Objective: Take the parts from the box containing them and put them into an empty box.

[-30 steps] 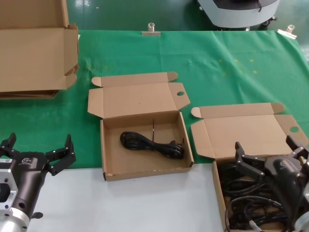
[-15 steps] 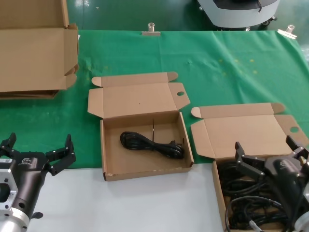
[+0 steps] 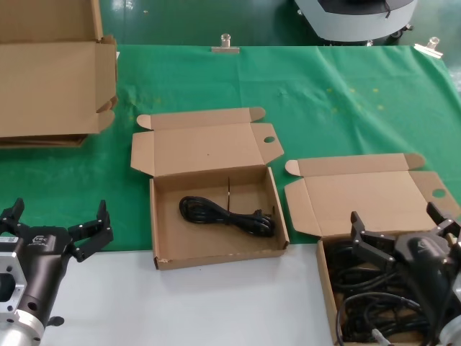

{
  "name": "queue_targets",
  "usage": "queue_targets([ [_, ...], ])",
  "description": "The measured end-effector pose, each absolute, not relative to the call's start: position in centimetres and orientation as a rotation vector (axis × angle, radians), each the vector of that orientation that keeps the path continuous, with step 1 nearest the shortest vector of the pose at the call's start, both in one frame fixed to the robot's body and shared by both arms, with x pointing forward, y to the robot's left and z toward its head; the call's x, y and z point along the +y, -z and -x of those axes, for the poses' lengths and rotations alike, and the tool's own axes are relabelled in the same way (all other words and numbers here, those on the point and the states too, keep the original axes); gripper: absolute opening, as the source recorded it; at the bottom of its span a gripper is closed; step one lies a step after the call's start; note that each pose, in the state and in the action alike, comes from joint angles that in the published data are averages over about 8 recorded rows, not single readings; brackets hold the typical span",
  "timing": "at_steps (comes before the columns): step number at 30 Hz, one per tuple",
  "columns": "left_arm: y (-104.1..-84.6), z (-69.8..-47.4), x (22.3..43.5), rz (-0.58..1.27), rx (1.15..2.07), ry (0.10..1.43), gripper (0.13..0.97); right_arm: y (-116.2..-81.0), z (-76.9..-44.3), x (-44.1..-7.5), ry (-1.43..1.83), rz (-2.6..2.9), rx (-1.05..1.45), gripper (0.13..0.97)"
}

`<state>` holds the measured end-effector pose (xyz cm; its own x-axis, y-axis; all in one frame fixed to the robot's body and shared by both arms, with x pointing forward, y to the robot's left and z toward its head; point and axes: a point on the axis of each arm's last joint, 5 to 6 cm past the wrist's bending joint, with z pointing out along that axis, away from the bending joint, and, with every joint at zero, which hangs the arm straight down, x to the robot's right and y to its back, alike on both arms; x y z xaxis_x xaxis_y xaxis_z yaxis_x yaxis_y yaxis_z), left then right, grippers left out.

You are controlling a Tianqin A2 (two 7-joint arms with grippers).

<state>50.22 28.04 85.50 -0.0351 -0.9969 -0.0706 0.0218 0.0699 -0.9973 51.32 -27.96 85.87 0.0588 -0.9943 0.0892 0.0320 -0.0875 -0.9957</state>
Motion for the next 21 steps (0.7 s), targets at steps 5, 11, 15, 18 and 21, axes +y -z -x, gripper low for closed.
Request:
queue_targets([
  [5, -85.50, -50.22, 28.04, 1.125, 1.253, 1.193, 0.966, -85.87, -51.32, -27.96, 1.242, 1.280, 1.100, 0.965],
  [11, -85.50, -50.22, 28.04, 1.125, 1.253, 1.193, 0.966, -85.87, -51.32, -27.96, 1.242, 1.280, 1.100, 0.965],
  [15, -85.50, -50.22, 28.04, 1.125, 1.253, 1.193, 0.966, -85.87, -51.32, -27.96, 1.242, 1.280, 1.100, 0.965],
  [18, -85.50, -50.22, 28.04, 1.125, 1.253, 1.193, 0.966, -85.87, -51.32, -27.96, 1.242, 1.280, 1.100, 0.965],
  [21, -85.50, -50.22, 28.04, 1.125, 1.253, 1.193, 0.966, -85.87, -51.32, -27.96, 1.242, 1.280, 1.100, 0.965],
])
